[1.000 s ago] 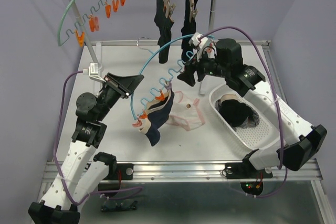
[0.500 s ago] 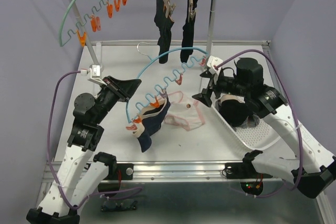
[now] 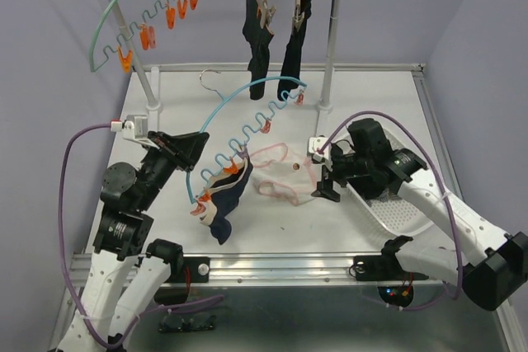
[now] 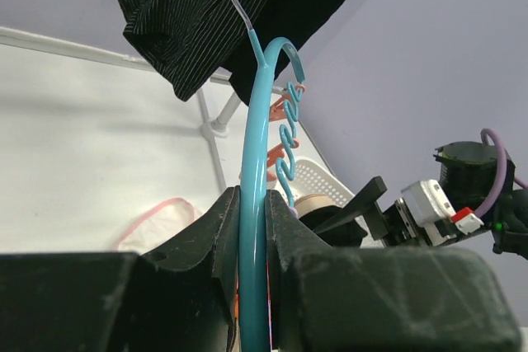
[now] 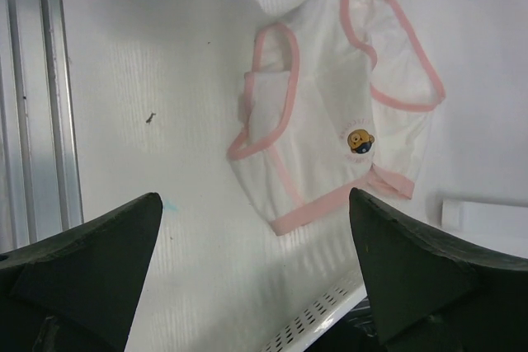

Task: Remove the underwear clipped to the hanger
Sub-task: Pick up the underwear from the center of the board.

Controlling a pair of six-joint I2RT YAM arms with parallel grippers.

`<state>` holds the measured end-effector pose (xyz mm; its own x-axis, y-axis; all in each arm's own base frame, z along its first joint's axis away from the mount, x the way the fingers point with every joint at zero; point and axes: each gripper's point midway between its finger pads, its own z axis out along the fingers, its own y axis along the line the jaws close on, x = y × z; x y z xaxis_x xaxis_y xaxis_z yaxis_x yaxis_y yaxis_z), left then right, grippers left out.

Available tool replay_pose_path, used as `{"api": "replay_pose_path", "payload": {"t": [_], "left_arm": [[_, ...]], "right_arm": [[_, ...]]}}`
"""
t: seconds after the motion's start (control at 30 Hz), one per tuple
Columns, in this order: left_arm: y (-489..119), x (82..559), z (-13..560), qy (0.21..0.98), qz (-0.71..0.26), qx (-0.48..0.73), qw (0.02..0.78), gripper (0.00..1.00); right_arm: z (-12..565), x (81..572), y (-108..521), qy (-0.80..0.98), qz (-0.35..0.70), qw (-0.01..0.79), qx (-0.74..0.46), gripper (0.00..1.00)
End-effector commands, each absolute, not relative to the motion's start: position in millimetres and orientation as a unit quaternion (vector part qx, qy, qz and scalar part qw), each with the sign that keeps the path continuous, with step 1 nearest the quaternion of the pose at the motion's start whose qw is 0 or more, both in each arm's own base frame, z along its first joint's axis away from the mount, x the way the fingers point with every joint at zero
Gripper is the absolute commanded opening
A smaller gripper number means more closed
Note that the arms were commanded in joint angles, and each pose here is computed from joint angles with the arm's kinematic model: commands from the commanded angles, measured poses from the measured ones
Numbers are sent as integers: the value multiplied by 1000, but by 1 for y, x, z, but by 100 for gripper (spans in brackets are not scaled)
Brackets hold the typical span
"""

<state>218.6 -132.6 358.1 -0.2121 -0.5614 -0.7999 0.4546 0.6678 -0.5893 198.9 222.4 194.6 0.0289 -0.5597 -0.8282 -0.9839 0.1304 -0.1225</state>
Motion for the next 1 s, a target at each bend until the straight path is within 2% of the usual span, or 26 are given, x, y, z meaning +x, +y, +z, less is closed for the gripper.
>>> {"api": "replay_pose_path", "payload": {"t": [0.0,0.57,0.8,0.97], "left_arm": [[-123,206,402,605,-401,-19,687,0],[-101,206,401,589,-345,-30,730,0],[-95,205,402,584,-323,-24,745,0],[-93,210,398,587,-308,-25,748,0]], "right_arm": [[175,205,228,643,261,373,-616,100],[75,261,258,712,133,311,-615,100],[47,267,262,734,130,286,-602,100],[33,266,262,746,133,267,-595,93]]}}
